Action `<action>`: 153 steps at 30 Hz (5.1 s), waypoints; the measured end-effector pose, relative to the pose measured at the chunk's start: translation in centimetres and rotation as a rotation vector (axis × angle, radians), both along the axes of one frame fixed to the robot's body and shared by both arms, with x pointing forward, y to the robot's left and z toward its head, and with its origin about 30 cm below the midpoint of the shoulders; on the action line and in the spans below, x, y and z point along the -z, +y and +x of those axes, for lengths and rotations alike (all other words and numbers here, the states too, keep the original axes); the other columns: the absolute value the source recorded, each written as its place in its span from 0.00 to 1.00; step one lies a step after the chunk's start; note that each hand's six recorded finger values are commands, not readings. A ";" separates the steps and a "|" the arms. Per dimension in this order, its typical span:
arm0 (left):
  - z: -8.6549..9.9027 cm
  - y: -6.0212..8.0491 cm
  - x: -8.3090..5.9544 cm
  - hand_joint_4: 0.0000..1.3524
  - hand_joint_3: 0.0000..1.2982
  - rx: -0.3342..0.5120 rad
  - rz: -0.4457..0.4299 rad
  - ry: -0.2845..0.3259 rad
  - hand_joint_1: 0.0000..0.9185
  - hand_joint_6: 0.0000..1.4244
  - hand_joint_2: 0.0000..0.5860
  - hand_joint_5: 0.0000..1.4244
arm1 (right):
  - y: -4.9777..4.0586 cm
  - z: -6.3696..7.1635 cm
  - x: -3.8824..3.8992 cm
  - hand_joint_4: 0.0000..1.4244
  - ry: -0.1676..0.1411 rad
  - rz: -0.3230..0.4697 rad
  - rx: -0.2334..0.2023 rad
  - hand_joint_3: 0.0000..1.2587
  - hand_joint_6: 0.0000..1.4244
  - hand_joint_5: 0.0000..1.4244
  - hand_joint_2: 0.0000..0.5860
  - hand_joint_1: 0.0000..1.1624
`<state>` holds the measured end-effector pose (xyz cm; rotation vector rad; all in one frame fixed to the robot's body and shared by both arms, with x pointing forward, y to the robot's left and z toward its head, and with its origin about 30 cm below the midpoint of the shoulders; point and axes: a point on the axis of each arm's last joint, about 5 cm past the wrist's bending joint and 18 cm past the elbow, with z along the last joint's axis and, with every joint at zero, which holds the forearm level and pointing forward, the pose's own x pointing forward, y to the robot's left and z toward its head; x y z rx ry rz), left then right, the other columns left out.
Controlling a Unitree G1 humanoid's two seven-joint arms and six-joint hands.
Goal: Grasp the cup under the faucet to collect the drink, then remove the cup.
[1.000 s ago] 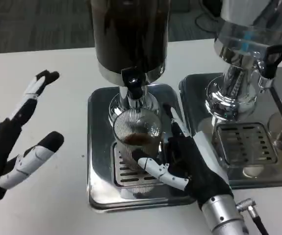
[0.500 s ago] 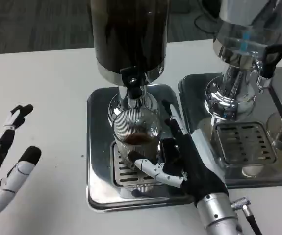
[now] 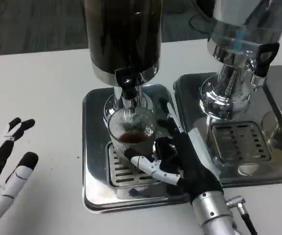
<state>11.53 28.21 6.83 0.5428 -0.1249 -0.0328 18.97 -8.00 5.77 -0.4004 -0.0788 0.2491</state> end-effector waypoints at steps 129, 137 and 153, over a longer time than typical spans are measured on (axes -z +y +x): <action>-1.5 -0.1 0.4 0.00 0.08 -0.046 0.034 0.105 0.00 0.00 0.33 0.00 | 1.21 -1.0 1.91 0.40 -0.142 0.043 0.158 0.37 0.87 0.57 0.13 0.95; -0.8 -0.3 0.0 0.00 0.00 0.028 0.248 0.189 0.00 0.00 0.24 0.00 | 0.88 -1.4 1.61 0.40 -0.199 0.020 0.165 0.38 0.88 0.57 0.13 0.95; 0.1 -0.8 -1.4 0.00 0.00 0.158 0.600 0.235 0.00 0.00 0.20 0.00 | -0.11 -3.5 1.70 0.41 -0.181 0.048 0.160 0.39 0.87 0.58 0.13 0.95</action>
